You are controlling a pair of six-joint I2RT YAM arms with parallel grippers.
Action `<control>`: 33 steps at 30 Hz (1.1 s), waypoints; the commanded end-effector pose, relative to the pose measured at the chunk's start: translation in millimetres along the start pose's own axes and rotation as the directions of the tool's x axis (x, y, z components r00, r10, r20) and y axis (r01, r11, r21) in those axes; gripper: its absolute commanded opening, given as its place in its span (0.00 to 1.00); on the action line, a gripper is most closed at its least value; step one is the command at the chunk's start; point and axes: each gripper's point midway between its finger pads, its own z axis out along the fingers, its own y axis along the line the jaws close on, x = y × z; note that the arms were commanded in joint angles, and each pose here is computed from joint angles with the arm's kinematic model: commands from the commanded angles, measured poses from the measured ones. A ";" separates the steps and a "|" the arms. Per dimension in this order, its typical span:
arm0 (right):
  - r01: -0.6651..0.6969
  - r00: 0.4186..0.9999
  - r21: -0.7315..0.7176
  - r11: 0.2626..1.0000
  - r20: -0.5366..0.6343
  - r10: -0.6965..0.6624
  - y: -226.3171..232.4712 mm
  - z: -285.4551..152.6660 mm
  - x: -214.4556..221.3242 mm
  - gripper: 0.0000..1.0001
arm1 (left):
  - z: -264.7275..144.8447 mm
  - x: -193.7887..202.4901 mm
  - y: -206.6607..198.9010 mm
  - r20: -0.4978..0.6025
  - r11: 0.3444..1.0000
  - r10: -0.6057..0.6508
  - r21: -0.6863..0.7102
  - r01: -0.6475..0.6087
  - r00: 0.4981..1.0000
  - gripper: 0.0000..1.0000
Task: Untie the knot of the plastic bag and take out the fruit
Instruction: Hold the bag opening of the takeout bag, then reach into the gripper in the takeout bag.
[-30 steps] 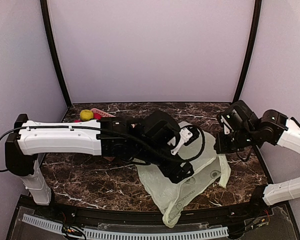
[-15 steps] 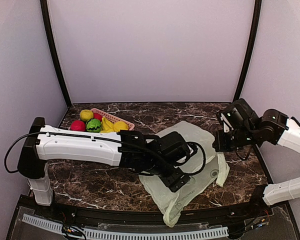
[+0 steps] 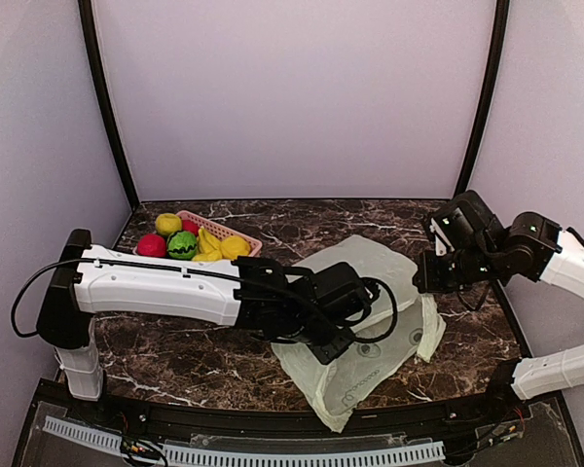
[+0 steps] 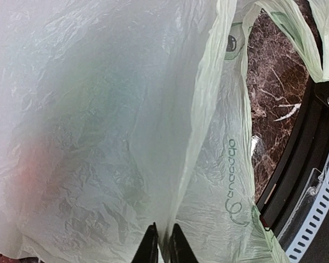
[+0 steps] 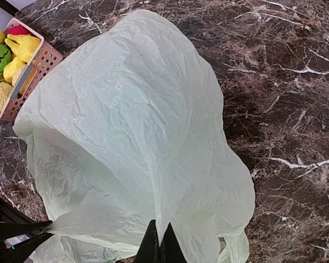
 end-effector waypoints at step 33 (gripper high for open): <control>0.377 0.926 -0.414 0.828 0.200 -0.321 117.1 -12.6 32.1 0.57 | -65.2 -43.8 70.3 0.228 0.950 -0.293 0.176 0.257 0.928 0.01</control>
